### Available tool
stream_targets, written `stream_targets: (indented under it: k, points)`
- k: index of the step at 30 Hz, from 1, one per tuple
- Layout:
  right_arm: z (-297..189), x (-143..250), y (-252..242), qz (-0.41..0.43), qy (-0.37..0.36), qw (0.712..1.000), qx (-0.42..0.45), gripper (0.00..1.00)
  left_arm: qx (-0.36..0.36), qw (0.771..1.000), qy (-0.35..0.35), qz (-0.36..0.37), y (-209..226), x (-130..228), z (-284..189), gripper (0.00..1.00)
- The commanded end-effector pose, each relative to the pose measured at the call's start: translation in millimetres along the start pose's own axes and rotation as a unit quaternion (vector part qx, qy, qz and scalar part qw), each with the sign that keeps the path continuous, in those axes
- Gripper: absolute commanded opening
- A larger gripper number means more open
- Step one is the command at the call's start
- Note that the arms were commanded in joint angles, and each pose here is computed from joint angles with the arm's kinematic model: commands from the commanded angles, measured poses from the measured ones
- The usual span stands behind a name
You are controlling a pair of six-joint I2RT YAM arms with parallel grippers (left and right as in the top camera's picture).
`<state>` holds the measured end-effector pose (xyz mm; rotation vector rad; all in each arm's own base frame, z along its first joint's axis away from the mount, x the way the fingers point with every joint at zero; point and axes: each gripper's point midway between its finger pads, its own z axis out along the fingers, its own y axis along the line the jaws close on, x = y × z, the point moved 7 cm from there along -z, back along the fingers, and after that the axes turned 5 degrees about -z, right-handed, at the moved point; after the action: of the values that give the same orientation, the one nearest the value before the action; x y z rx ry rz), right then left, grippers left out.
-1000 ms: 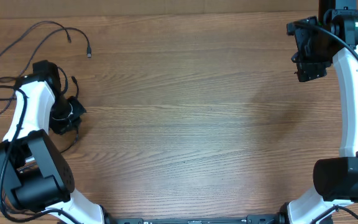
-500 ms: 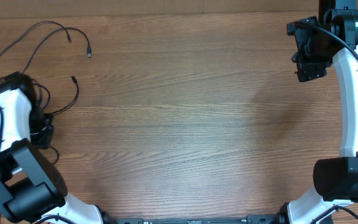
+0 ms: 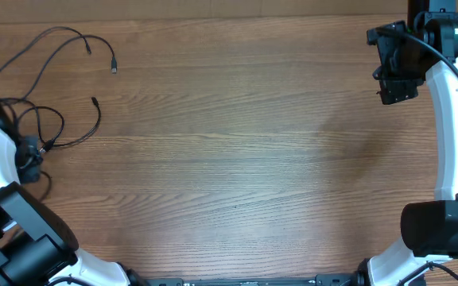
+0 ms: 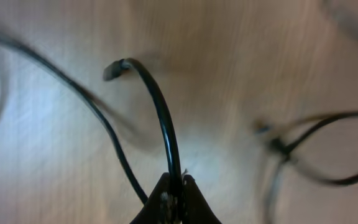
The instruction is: Untangle cables
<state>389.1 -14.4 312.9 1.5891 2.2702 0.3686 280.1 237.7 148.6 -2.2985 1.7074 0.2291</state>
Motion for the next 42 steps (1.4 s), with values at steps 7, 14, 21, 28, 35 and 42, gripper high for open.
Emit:
stream_targets:
  k: [7, 14, 21, 28, 35, 42]
  points:
    - [-12.7, -1.2, -0.8, -0.001, -0.013, 1.000, -0.012, 1.00, 0.148, 0.989, -0.012, 0.019, -24.0, -63.2, -6.2, 0.04]
    - [-12.7, -1.2, -0.8, -0.001, -0.013, 1.000, -0.012, 1.00, 0.190, 0.971, -0.075, 0.127, -31.0, -116.2, -41.7, 0.04]
    - [-12.7, -1.2, -0.8, -0.001, -0.013, 1.000, -0.013, 1.00, 0.167, 0.983, -0.037, 0.063, -22.8, -107.3, -29.9, 0.04]
    - [-12.7, -1.2, -0.8, -0.001, -0.013, 1.000, -0.012, 1.00, 0.119, 0.991, -0.015, 0.061, -6.6, -92.7, 1.3, 0.09]
    - [-12.7, -1.2, -0.8, -0.001, -0.013, 1.000, -0.012, 1.00, 0.044, 0.998, -0.045, 0.019, 16.3, -98.1, 9.0, 0.36]
    - [-12.7, -1.2, -0.8, -0.001, -0.013, 1.000, -0.013, 1.00, 0.037, 0.998, -0.038, 0.021, 18.7, -95.7, 9.4, 0.65]
